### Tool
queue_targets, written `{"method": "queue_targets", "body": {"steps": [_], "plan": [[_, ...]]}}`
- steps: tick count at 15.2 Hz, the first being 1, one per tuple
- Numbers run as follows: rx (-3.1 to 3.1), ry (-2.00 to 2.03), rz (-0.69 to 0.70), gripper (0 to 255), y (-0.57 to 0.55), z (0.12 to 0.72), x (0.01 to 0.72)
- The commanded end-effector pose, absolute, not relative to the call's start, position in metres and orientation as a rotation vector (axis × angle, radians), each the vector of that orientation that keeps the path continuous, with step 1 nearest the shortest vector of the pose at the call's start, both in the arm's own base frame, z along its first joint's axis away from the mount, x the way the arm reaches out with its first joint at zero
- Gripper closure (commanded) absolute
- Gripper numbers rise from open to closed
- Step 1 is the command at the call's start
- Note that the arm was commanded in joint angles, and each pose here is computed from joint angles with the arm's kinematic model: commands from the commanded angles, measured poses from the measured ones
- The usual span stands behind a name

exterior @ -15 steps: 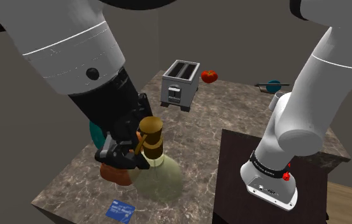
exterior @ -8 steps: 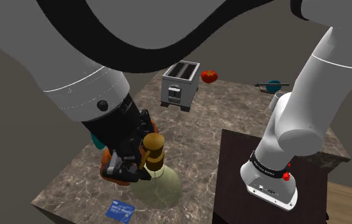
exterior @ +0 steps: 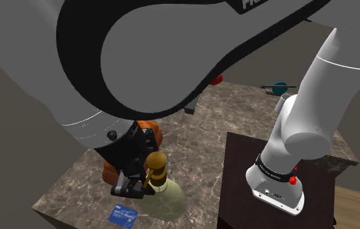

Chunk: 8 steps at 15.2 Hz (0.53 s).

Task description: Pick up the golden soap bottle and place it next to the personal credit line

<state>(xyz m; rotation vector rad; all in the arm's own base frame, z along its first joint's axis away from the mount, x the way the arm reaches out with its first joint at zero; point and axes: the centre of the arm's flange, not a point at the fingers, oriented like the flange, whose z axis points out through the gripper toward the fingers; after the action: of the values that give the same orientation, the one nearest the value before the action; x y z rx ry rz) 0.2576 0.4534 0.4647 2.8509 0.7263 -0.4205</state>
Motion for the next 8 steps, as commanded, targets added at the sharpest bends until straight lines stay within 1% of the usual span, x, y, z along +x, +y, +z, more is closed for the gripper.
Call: {"method": "queue_targets", "body": {"steps": [1,8], "plan": [[2.852,0.726,-0.42,255,0.452,0.454,0.257],[2.852,0.726,-0.42,255,0.452,0.417,0.257]]}}
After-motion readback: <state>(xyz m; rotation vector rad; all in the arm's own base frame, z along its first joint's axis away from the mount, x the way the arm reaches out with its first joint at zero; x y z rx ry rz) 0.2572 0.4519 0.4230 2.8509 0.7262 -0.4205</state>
